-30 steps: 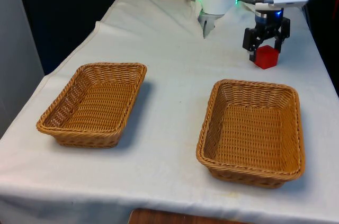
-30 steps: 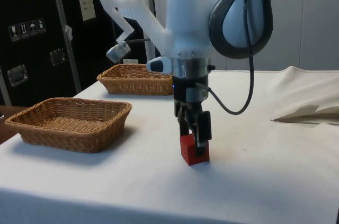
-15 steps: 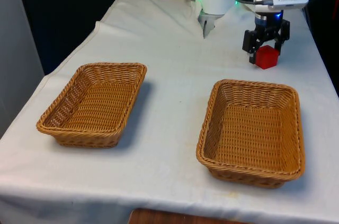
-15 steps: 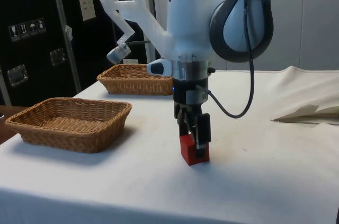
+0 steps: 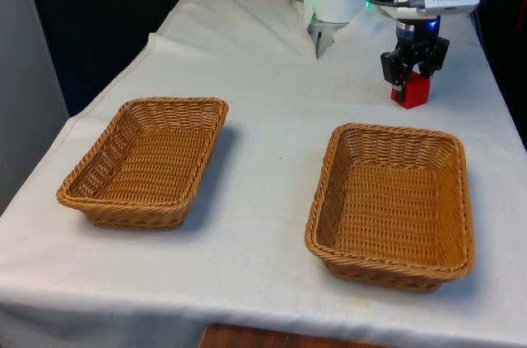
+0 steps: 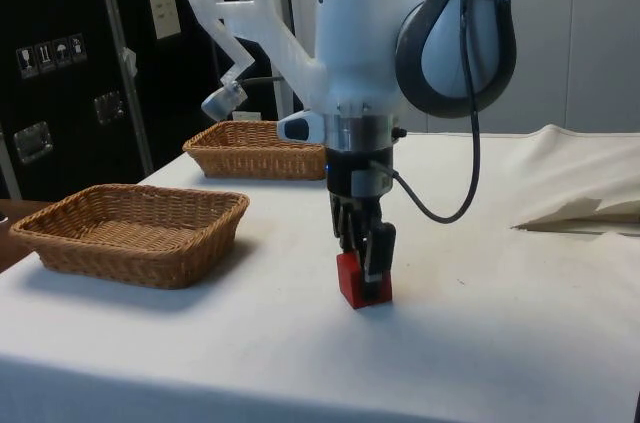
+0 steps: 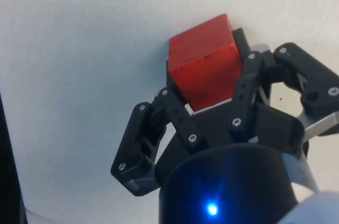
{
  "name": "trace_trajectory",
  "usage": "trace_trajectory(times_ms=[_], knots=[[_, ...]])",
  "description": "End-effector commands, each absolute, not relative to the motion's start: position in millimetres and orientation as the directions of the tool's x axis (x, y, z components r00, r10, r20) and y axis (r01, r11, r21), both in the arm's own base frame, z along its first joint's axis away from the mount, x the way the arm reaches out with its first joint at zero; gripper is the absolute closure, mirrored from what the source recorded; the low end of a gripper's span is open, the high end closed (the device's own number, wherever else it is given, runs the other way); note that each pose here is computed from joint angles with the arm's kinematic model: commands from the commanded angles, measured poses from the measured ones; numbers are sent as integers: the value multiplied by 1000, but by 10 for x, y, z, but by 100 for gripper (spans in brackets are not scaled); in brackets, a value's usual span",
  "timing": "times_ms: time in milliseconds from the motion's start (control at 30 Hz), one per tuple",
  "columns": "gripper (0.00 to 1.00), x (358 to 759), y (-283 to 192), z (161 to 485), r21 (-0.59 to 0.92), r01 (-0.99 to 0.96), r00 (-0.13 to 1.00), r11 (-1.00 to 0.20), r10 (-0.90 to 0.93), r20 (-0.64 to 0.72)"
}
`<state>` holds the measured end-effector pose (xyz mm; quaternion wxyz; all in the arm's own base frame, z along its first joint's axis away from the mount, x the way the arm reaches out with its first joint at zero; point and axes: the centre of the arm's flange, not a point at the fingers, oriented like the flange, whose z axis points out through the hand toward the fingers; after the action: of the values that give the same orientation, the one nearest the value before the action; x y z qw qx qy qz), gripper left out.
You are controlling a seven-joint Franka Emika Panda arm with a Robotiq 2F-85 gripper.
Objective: Pick up the red cube and place it into the right basket.
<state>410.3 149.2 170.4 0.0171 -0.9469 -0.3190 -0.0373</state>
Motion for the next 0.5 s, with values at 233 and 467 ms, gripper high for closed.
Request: trace_trajectory(times_ms=[233, 467], knots=[[99, 4124, 1486, 1746, -6, 599, 798, -801, 596, 90], [99, 4134, 1386, 2039, -14, 566, 822, -825, 562, 88]])
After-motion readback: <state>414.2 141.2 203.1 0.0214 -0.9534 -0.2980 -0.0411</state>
